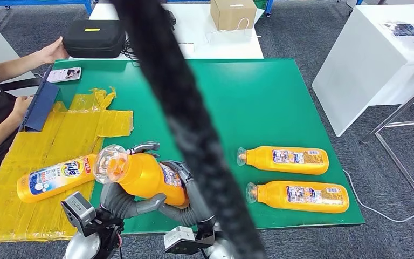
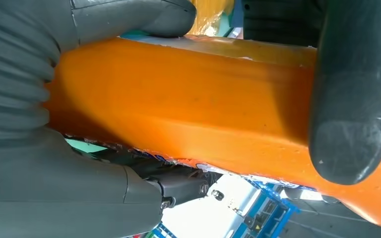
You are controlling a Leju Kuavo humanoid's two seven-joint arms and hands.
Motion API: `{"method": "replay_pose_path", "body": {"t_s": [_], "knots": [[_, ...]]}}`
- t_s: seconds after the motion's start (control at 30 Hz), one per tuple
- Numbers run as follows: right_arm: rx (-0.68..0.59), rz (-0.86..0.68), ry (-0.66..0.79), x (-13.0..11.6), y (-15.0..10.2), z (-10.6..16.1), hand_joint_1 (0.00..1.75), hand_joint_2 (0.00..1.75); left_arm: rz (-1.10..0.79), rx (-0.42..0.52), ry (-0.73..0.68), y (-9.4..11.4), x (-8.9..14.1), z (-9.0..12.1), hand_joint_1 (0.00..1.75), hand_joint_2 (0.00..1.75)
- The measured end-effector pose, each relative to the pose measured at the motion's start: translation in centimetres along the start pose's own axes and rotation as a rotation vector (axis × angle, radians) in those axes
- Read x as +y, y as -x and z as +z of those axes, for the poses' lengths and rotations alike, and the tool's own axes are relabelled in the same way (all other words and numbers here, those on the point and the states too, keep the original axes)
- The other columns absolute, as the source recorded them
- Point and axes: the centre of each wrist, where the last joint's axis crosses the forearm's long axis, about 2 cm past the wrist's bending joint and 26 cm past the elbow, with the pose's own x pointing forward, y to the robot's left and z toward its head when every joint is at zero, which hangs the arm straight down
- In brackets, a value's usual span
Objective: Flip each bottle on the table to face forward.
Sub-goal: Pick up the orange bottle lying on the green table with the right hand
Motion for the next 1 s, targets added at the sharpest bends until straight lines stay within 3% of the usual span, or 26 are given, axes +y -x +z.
{"method": "replay_pose_path", "body": {"t_s": [0.2, 0.23, 0.33, 0.37, 0.53, 0.7, 1.0], "knots": [[0.014, -0.012, -0.004, 0.2, 0.0, 0.2, 1.75, 1.75, -0.008, -0.01, -0.025, 0.0, -0.1, 0.1, 1.75, 1.75], [0.015, -0.014, -0.005, 0.3, 0.0, 0.2, 1.48, 1.75, -0.009, -0.011, -0.027, 0.0, -0.1, 0.1, 1.75, 1.75], [0.022, -0.018, 0.002, 0.3, 0.1, 0.3, 0.17, 1.75, -0.025, -0.015, -0.039, 0.1, -0.1, 0.2, 1.75, 1.75], [0.026, -0.02, 0.008, 0.3, 0.1, 0.3, 0.0, 1.75, -0.04, -0.015, -0.044, 0.1, -0.1, 0.2, 1.75, 1.75], [0.065, -0.025, 0.108, -0.4, -0.1, 0.9, 0.0, 1.75, -0.202, -0.027, -0.099, -0.1, 0.5, 0.2, 1.75, 1.75], [0.08, -0.004, 0.26, -3.0, -0.5, 0.8, 0.0, 1.75, -0.414, 0.001, -0.123, -0.5, 2.3, 0.4, 1.75, 1.75], [0.079, 0.009, 0.333, -4.7, -0.8, 0.8, 0.0, 1.75, -0.453, 0.007, -0.128, -0.7, 3.3, 0.6, 1.75, 1.75]]}}
